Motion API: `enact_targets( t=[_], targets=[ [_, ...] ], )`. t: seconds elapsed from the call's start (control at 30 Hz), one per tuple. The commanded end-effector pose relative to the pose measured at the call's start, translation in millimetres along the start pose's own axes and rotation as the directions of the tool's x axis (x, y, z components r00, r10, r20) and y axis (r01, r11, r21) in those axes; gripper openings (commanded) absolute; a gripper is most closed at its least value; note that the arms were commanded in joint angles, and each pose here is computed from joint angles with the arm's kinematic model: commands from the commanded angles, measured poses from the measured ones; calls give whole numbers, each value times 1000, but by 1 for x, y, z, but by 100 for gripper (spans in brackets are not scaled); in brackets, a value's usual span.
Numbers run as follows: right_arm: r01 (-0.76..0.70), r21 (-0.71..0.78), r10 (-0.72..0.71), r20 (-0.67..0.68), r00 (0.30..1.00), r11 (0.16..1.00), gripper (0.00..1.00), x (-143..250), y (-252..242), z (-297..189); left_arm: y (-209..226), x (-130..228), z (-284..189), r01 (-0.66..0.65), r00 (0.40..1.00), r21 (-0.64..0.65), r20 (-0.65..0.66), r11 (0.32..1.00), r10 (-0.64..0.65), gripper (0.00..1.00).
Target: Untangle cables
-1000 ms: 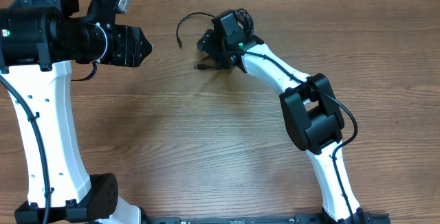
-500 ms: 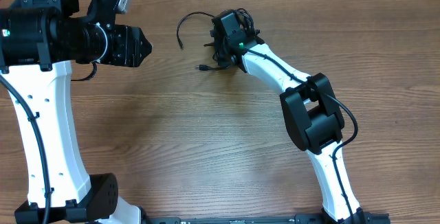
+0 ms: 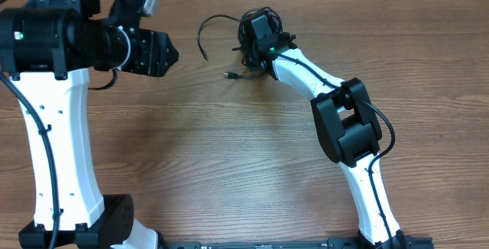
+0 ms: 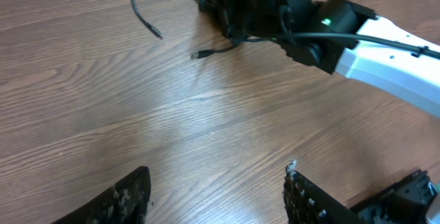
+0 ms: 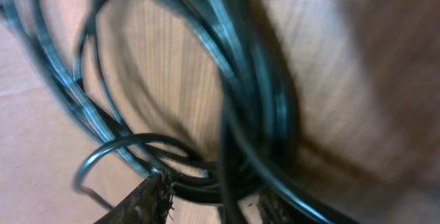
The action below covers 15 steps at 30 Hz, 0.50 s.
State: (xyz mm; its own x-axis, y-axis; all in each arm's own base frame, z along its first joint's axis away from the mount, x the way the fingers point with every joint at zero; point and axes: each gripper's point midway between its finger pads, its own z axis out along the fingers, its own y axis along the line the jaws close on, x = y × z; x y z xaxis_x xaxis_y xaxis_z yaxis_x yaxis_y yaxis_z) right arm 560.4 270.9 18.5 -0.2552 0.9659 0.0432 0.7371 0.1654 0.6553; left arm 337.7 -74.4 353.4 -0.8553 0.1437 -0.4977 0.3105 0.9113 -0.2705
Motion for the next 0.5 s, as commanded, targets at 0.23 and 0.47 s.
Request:
enact_targets(
  t=[0.23,0.47],
  targets=[
    [168,6,-169,27,985,986,40,-8,-5,10,-17,2,2,-43,999,31,-8,999,43,62],
    [347,10,-347,21,938,938,4,-7,-4,8,-17,2,2,-43,999,31,-8,999,43,62]
  ],
)
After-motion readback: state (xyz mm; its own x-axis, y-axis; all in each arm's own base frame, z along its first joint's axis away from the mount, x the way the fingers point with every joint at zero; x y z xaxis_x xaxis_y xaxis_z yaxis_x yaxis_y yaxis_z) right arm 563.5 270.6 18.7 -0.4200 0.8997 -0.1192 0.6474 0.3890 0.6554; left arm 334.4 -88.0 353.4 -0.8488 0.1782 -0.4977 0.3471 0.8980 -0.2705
